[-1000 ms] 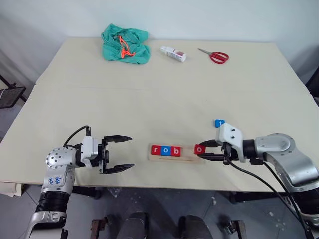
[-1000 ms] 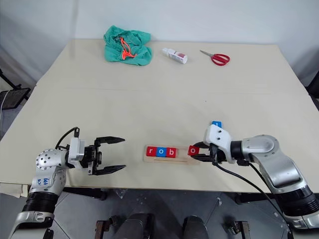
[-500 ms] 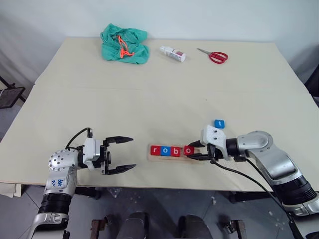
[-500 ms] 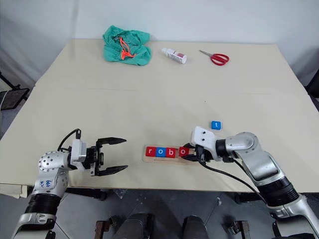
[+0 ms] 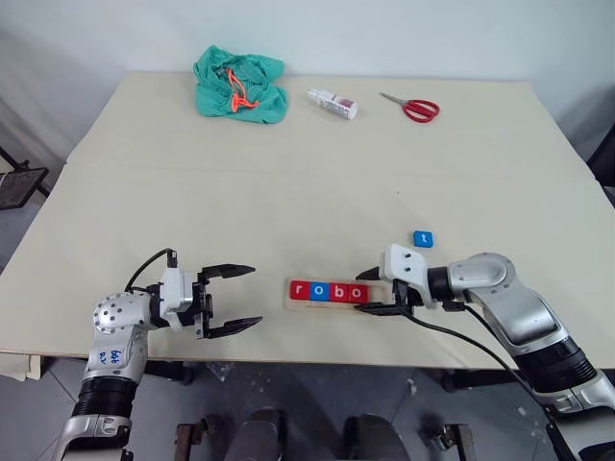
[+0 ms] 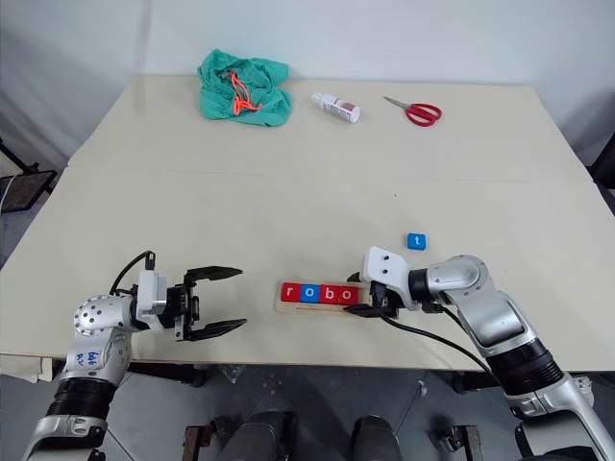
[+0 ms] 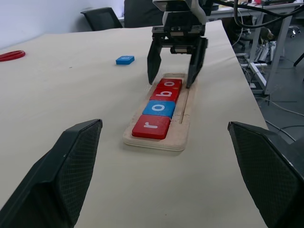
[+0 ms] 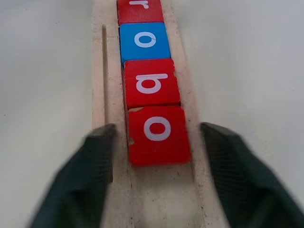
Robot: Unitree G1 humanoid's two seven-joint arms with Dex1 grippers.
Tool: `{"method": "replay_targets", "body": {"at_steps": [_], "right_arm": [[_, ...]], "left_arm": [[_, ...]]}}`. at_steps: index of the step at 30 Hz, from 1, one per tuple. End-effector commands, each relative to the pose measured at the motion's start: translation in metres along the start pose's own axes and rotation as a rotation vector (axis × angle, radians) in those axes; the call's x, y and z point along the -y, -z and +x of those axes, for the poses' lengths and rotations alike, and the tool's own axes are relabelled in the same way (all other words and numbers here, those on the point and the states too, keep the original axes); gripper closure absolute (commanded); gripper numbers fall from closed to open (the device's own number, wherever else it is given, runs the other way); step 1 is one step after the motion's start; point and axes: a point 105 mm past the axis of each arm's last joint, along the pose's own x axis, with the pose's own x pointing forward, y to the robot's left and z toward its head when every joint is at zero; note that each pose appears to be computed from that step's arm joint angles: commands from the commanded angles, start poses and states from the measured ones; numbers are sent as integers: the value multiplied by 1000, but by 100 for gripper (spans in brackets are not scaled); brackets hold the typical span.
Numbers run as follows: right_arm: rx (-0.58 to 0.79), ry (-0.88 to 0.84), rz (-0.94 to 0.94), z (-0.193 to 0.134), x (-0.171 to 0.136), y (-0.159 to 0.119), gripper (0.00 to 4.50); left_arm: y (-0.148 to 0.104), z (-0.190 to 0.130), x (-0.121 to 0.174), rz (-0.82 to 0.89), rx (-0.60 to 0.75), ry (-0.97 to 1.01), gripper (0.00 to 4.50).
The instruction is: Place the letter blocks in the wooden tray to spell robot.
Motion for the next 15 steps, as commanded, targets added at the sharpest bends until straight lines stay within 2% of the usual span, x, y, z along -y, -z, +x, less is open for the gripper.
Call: {"method": "replay_targets", "body": {"at_steps": [1, 9, 15], "right_arm": [[34, 11, -46, -4, 2, -14, 2], [76, 48, 25, -27, -2, -21, 2], [106, 393, 203, -70, 25, -1, 2]], "left_arm": [[-7, 1, -2, 42, 13, 0, 0], [-6, 3, -5, 45, 14, 4, 0], [-5, 6, -9, 44, 20, 10, 0]]}}
